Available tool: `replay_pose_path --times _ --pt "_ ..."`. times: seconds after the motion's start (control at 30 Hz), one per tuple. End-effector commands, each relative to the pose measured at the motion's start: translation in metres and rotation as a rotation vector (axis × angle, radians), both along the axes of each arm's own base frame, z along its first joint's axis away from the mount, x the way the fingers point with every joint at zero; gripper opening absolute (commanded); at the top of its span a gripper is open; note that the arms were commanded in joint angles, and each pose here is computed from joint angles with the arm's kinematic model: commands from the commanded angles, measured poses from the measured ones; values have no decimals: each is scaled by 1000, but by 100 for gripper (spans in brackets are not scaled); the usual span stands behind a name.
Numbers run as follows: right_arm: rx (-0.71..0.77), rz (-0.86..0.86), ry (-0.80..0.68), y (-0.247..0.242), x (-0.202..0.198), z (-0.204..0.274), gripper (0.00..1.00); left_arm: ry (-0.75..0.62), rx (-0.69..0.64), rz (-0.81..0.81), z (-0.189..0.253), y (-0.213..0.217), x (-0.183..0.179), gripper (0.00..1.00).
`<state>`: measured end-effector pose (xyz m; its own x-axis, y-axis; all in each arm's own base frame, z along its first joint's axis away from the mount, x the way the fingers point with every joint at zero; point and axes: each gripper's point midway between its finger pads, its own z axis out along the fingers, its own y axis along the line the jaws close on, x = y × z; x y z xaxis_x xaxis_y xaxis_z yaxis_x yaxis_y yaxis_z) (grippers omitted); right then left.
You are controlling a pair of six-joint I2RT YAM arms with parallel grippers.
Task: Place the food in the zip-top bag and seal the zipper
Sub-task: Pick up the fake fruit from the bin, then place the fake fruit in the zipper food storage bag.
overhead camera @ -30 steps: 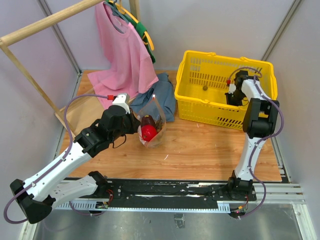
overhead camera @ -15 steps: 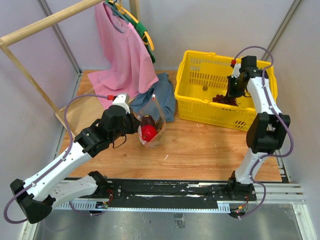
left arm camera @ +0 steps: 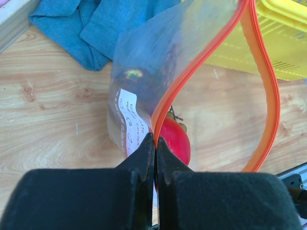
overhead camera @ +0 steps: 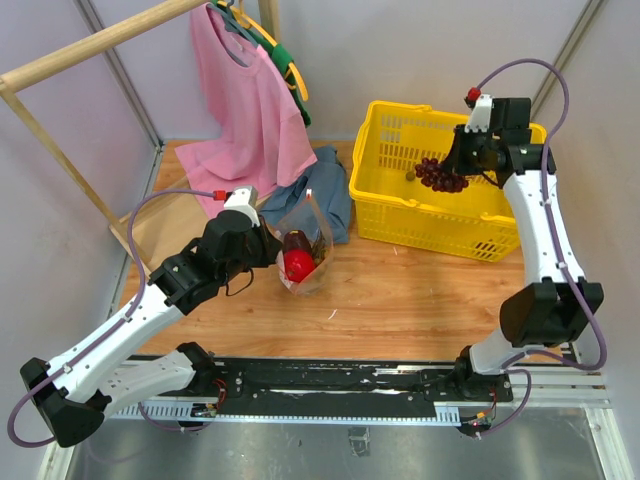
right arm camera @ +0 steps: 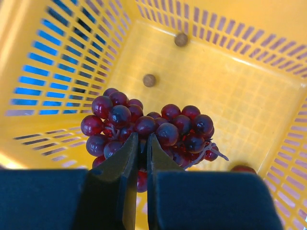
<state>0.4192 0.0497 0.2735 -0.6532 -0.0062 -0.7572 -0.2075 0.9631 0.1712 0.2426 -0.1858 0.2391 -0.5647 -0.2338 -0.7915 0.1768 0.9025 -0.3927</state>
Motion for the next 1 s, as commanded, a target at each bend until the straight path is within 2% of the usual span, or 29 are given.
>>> replay_pose_path --times 0.0,0.17,0.47,0.97 --pt "56 79 -190 33 -10 64 1 -34 -45 14 10 -3 7 0" --pt "98 186 -294 66 -36 102 1 -35 -49 17 11 -3 7 0" --pt "240 503 -407 141 -102 147 1 -33 -78 13 11 -6 7 0" --pt "456 1095 -378 257 -215 154 1 -48 -117 18 15 -5 4 0"
